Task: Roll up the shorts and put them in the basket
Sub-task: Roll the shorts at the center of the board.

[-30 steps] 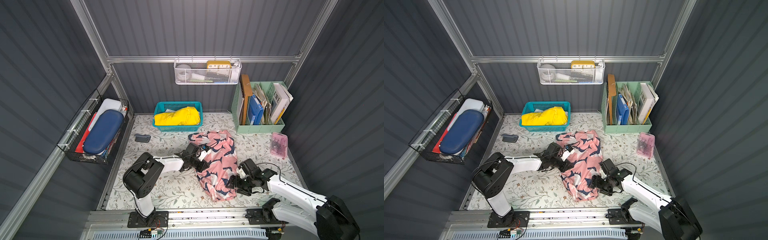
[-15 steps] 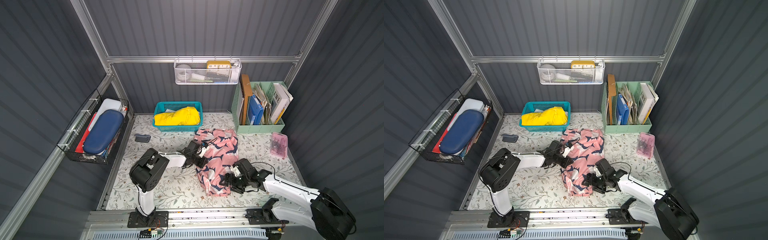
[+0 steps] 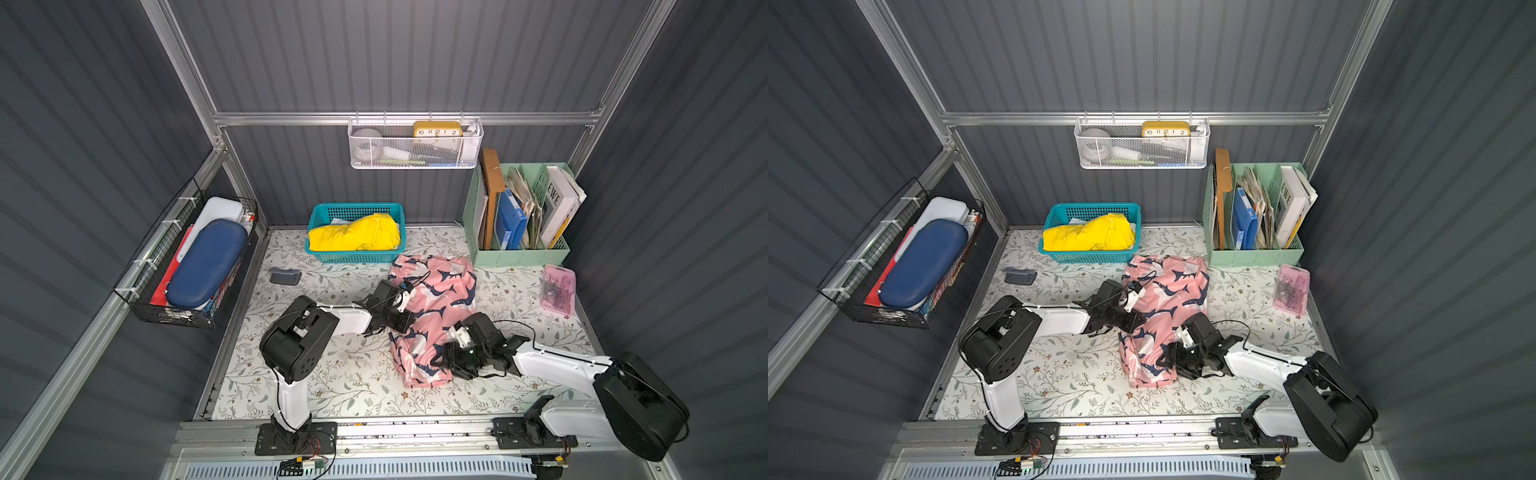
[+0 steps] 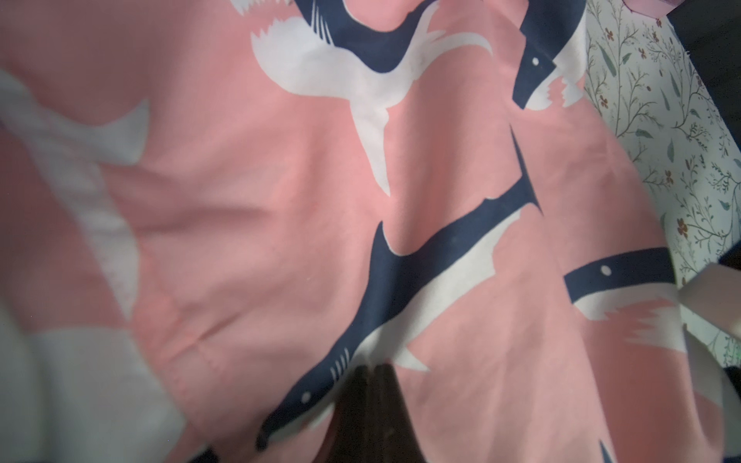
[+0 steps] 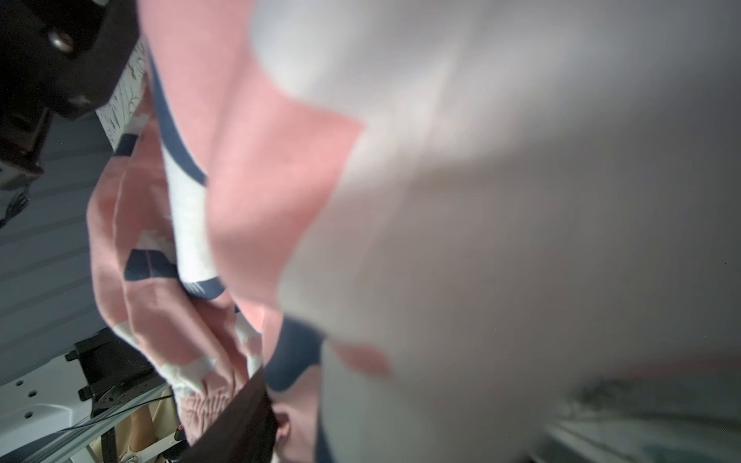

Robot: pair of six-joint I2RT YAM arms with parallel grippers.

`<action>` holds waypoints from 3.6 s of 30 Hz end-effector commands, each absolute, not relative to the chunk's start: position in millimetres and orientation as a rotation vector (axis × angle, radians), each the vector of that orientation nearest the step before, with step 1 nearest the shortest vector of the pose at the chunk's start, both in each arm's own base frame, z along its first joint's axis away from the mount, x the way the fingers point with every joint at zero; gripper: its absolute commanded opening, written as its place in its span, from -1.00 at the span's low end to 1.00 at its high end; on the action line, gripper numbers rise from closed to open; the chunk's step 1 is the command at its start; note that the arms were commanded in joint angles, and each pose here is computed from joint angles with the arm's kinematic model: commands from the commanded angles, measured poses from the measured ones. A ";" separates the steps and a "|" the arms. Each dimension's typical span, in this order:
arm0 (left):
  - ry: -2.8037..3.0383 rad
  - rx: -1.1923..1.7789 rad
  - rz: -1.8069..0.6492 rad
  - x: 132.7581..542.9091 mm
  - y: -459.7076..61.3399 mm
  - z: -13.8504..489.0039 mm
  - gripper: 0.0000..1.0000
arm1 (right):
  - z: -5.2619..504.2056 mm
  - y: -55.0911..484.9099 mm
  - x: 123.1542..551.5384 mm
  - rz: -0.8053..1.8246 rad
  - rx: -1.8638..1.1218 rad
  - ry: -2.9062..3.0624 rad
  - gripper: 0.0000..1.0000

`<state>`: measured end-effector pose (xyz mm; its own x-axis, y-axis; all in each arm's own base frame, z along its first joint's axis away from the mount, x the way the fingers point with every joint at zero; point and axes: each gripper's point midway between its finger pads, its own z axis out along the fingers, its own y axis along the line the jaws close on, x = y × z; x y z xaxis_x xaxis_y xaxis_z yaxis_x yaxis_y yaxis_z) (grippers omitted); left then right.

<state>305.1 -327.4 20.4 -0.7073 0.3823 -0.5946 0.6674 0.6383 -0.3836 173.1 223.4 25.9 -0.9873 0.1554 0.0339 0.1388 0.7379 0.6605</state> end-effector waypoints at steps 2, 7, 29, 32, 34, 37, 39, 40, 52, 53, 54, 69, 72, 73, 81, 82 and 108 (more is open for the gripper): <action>2.696 0.822 -0.657 258.3 -270.9 -40.3 -1.00 | -8.7 190.5 155.9 0.814 0.321 3.044 -0.18; 2.629 0.802 -0.633 273.8 -267.9 -20.0 -0.55 | 7.8 192.4 170.6 0.803 0.284 2.985 -0.58; 1.948 1.118 -0.485 259.1 -313.5 137.1 0.99 | 67.9 213.6 231.8 0.931 0.484 2.858 -1.00; 1.901 1.134 -0.407 244.4 -318.9 135.2 0.99 | 71.3 217.1 238.3 0.997 0.529 2.831 -1.00; 1.858 1.148 -0.381 233.0 -325.0 132.0 0.99 | 72.5 219.9 241.6 1.057 0.569 2.810 -1.00; 1.799 1.150 -0.386 217.8 -336.2 128.7 0.99 | 74.5 222.4 243.0 1.110 0.594 2.800 -1.00; 1.768 1.158 -0.394 208.9 -344.4 124.8 0.99 | 74.9 222.1 242.8 1.113 0.603 2.804 -1.00; 1.752 1.168 -0.385 205.2 -348.6 122.3 0.99 | 76.0 222.1 243.4 1.120 0.615 2.797 -1.00; 1.734 1.019 -0.352 193.3 -376.4 101.6 0.99 | 75.1 213.6 244.5 1.106 0.698 2.763 -1.00; 1.735 1.009 -0.329 193.8 -377.3 97.7 0.99 | 74.6 213.1 244.9 1.111 0.707 2.756 -1.00; 1.737 1.007 -0.312 194.6 -378.6 94.4 0.99 | 74.9 213.2 245.0 1.116 0.713 2.749 -1.00; 1.757 0.951 -0.058 215.3 -376.2 58.4 0.99 | 78.8 205.8 241.6 1.146 0.735 2.710 -1.00; 1.788 0.944 -0.055 214.2 -370.6 52.0 0.83 | 77.5 204.6 240.1 1.146 0.736 2.711 -1.00; 1.797 0.945 -0.057 213.5 -368.8 49.9 0.68 | 76.6 204.3 239.4 1.146 0.738 2.713 -1.00; 1.834 0.982 -0.093 203.3 -358.0 44.1 -0.07 | 74.5 202.8 237.9 1.149 0.735 2.717 -1.00; 1.826 0.997 -0.109 200.9 -358.2 47.1 -0.13 | 74.5 202.3 237.6 1.146 0.726 2.717 -1.00; 1.842 1.587 -0.718 178.4 -355.8 118.5 -0.40 | 140.6 136.3 243.1 0.668 0.163 2.427 0.24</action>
